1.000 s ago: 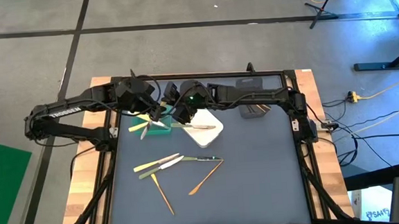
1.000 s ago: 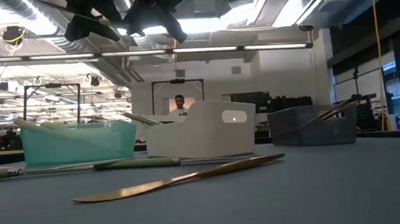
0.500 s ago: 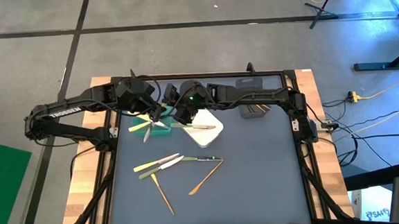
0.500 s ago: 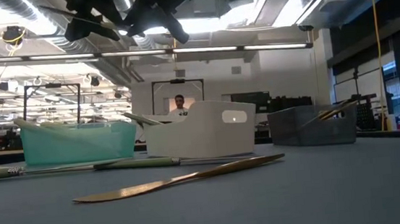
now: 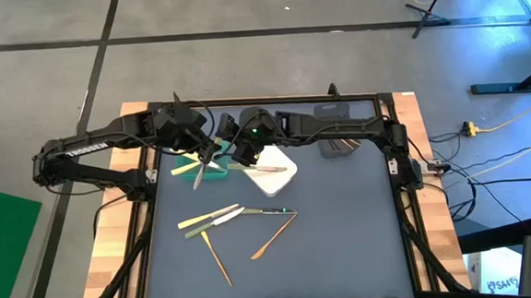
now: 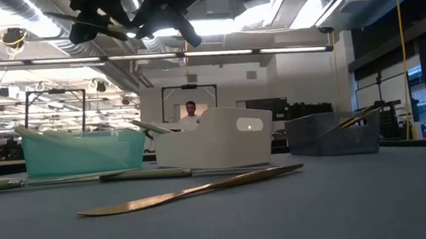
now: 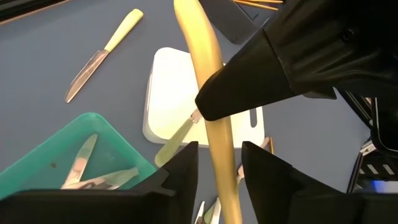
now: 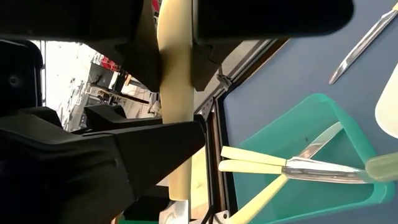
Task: Sort silverware by color (type)
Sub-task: Put the top yellow table knife into the green bin
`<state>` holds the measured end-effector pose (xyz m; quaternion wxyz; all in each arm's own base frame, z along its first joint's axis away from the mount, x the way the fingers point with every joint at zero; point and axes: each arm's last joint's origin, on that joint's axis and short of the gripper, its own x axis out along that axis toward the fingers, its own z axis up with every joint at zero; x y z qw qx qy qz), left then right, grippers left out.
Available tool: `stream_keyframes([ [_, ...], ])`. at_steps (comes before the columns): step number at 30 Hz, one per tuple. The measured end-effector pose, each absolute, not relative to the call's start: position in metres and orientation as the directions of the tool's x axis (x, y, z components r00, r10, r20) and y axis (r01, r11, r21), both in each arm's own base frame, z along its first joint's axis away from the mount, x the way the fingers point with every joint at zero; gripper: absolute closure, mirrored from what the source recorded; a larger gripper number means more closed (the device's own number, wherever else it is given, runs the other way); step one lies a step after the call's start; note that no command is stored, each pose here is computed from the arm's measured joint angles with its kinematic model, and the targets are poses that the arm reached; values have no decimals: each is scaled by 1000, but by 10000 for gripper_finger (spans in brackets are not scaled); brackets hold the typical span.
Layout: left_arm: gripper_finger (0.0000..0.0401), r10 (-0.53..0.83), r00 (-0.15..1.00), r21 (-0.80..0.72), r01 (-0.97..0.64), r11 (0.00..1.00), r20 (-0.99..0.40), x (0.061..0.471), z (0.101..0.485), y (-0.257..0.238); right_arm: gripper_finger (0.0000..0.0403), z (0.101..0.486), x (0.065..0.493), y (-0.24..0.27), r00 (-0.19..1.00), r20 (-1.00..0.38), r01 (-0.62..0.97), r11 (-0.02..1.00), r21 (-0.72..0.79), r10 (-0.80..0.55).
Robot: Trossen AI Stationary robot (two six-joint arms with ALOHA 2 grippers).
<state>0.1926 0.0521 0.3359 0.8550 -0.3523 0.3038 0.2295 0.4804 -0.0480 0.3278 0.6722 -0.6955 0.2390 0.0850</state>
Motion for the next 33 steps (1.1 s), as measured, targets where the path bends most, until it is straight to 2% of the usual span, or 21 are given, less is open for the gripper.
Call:
stream_keyframes([
  [10, 356, 174, 707, -463, -608, 645, -686, 192, 335, 52, 368, 328, 480, -48, 871, -440, -449, 7, -893, -220],
  [16, 364, 176, 705, -462, -610, 644, -687, 192, 335, 52, 360, 328, 480, -48, 871, -440, -449, 7, -893, -219],
  [21, 365, 175, 707, -464, -609, 644, -685, 192, 336, 52, 329, 328, 480, -48, 871, -439, -448, 9, -894, -219],
  [29, 365, 174, 709, -468, -608, 641, -683, 193, 336, 52, 254, 329, 481, -48, 875, -430, -439, 10, -898, -220],
  [33, 365, 174, 708, -468, -609, 640, -684, 193, 336, 52, 234, 329, 481, -49, 868, -428, -440, 10, -898, -252],
])
